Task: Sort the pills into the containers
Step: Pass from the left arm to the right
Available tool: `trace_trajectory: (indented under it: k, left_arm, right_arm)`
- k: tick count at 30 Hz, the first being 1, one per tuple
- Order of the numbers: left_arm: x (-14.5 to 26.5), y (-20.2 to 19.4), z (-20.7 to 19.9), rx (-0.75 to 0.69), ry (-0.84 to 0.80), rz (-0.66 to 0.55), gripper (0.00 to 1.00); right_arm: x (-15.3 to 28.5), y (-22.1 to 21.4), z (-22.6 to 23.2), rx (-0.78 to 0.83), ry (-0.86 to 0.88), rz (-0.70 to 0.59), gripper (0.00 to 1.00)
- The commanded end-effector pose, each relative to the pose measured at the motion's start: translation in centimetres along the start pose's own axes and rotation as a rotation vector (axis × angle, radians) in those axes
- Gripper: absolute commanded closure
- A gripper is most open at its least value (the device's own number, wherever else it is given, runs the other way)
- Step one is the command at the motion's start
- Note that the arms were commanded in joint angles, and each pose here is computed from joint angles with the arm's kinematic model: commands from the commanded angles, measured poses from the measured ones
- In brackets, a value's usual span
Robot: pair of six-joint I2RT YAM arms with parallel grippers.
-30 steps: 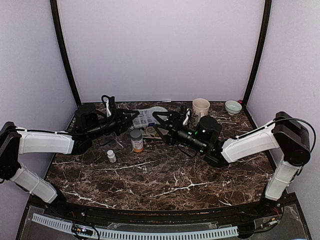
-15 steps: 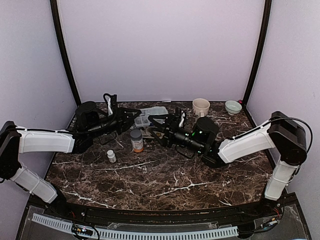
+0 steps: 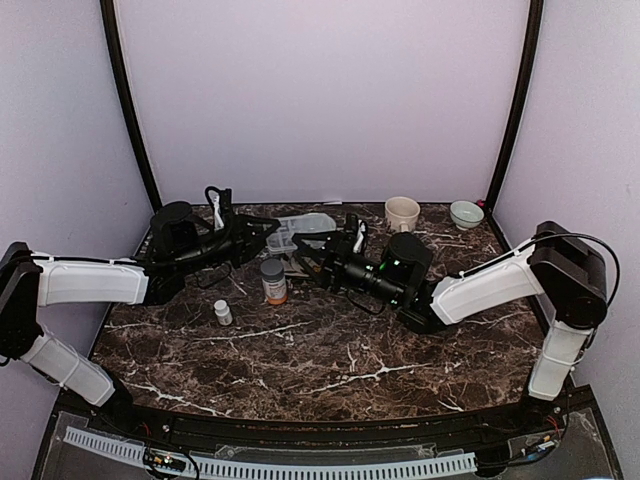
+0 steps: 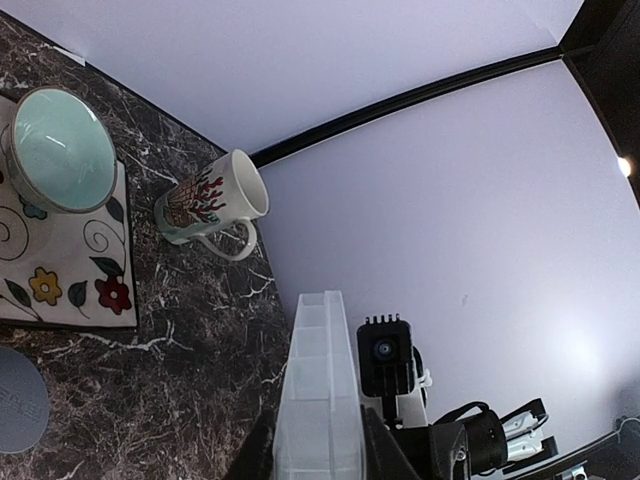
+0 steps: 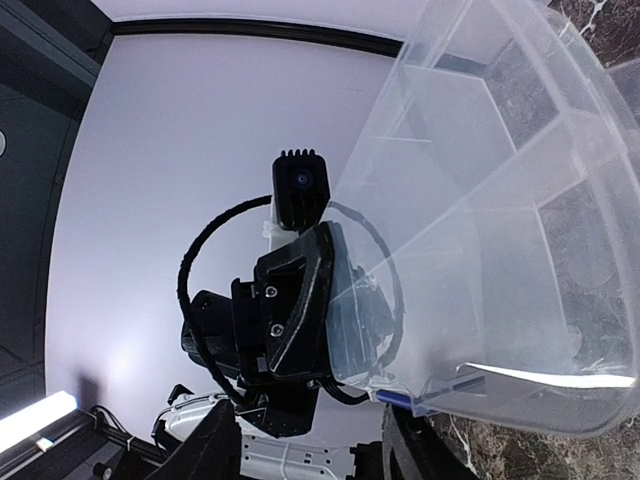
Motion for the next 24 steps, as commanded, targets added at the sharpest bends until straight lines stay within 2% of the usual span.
trace_trajectory:
  k: [1,5,11,24]
  left_arm:
    - [0.2,0.7,-1.2,-0.030,-0.031,-0.016,1.00]
    - [0.2,0.8,-1.2,-0.026,-0.030,-0.023,1.00]
    - [0.3,1.0,-2.0,-0.053,-0.033,-0.017,1.00]
    - [0.4,0.6,-2.2,-0.047,-0.031,0.031,1.00]
  right_arm:
    - [-0.2,0.5,1.1,0.023,0.029,-0.017,0.58]
    - [0.1,0.3,0.6,0.020,0.019,-0.014,0.56]
    - [0.6,0.1,-0.3,0.015,-0.013,-0.006,0.43]
    - [0.3,1.1,-1.2,0.050,-0.043,-0.016,0.39]
Point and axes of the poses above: each gripper's point midway between its finger pads, its own x axis back along the fingers, its own z axis along the line the jaws close on, y = z × x, the point moved 5 cm from there along x, back along the fingers, and after that the axes turned 4 degrees about x, right-handed, at the moved point
